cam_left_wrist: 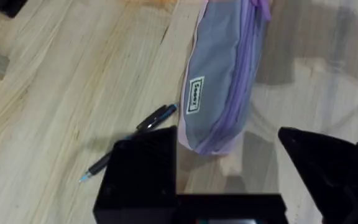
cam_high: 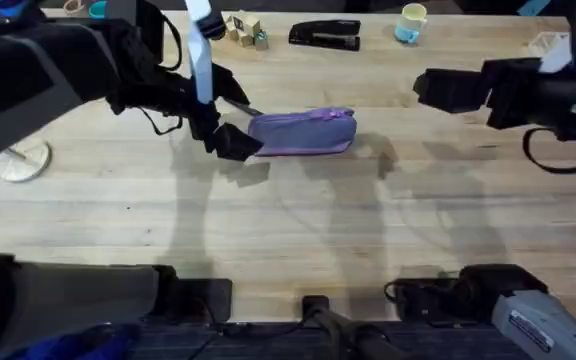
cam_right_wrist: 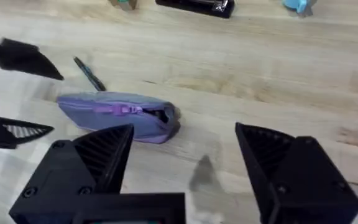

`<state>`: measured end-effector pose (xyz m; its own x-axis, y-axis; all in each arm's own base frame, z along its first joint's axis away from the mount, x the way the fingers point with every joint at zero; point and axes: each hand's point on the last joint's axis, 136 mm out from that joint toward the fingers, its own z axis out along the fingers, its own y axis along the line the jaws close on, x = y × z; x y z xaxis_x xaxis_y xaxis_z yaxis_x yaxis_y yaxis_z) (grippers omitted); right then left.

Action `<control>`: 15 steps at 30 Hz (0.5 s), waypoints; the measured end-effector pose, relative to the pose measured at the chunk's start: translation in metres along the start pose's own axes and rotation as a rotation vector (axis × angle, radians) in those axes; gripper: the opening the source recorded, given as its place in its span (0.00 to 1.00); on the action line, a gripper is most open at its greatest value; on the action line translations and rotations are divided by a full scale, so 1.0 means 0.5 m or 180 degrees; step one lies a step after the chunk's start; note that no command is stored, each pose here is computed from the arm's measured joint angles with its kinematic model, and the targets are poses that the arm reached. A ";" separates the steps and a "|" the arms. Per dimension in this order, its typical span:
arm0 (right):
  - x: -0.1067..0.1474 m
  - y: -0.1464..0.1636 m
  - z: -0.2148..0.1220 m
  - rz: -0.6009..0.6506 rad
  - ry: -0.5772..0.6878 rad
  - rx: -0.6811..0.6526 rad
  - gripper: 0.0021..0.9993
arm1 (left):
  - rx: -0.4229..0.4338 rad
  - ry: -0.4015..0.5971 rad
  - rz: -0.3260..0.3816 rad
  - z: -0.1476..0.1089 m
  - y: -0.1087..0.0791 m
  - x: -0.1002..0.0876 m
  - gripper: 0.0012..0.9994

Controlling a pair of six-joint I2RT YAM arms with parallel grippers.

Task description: Unzip the bag, pick up the pens from the table one at a time and place them inside, then zip the bag closed.

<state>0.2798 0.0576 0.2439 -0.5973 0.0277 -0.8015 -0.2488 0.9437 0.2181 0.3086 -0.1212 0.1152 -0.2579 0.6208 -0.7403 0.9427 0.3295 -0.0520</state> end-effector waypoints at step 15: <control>0.012 0.004 -0.001 0.1064 0.0082 -0.0021 1.00 | 0.0160 -0.0258 0.0062 0.034 0.013 -0.004 0.20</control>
<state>0.2757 0.0594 0.2397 -0.6658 0.3270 -0.6707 -0.0407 0.8816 0.4702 0.3190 -0.1324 0.1048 -0.2232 0.5665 -0.7932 0.9573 0.2806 -0.0690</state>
